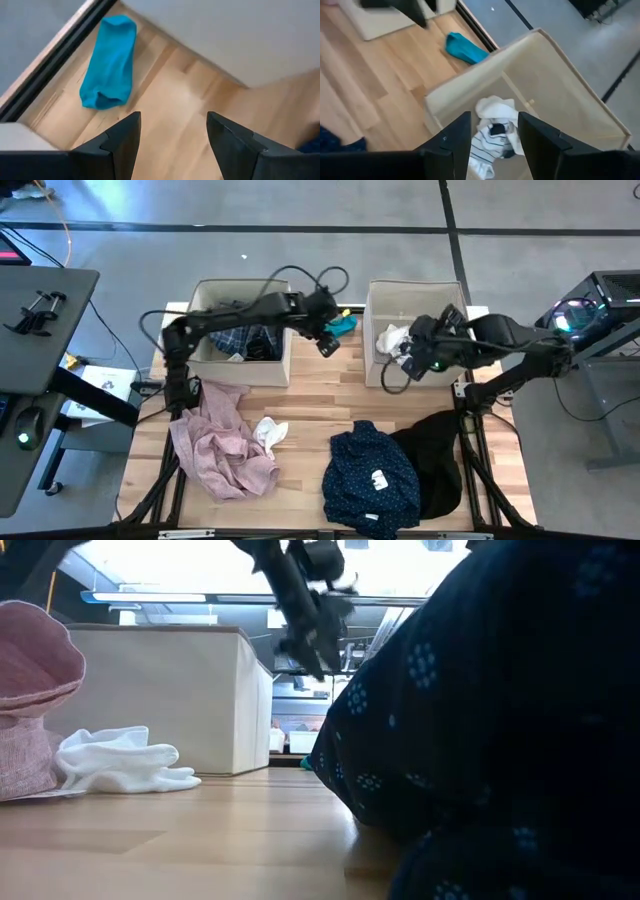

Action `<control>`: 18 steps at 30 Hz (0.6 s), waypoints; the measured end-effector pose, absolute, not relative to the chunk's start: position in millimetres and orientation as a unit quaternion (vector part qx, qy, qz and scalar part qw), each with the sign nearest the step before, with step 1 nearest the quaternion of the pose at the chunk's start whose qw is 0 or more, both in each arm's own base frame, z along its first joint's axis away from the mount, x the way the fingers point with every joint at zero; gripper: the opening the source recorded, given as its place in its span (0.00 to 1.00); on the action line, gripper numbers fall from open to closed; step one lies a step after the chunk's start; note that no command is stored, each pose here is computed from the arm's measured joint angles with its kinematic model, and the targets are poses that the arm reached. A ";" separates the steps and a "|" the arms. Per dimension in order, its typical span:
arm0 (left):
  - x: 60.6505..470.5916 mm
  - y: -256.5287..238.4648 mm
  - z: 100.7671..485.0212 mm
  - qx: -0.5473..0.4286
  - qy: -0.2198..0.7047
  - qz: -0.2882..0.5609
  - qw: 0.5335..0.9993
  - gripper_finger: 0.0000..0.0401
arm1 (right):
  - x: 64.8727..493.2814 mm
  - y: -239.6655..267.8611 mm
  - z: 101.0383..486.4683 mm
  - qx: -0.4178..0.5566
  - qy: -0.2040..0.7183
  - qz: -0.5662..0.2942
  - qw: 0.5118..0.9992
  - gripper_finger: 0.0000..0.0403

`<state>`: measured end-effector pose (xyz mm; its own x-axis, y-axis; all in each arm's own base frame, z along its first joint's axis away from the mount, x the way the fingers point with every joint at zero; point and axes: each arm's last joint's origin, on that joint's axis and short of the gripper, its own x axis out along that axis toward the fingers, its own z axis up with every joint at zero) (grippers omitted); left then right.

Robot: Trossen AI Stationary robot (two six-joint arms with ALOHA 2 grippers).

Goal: Sort clothes
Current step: Put the blue sock into the right laundry organizer

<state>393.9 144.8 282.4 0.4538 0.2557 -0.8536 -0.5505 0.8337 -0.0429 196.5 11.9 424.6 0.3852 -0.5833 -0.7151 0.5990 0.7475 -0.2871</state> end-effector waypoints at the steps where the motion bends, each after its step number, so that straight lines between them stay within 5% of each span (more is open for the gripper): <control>1: 398.0 149.0 273.2 -0.157 0.470 0.241 0.835 0.53 | 196.3 14.9 424.6 0.009 0.424 -0.351 0.835 0.37; 11: 417.8 180.8 203.2 -0.144 0.515 0.249 0.807 0.52 | 194.3 28.9 425.0 0.020 0.409 -0.339 0.847 0.37; 18: 423.3 196.9 167.5 -0.126 0.532 0.270 0.793 0.39 | 194.2 29.3 425.0 0.021 0.409 -0.338 0.847 0.37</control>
<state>423.3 196.9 167.5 0.2887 0.2937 -0.9113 -0.5622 0.8224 0.0869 194.2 29.3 425.0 0.4367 -0.5565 -0.7068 0.5905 0.7701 -0.2415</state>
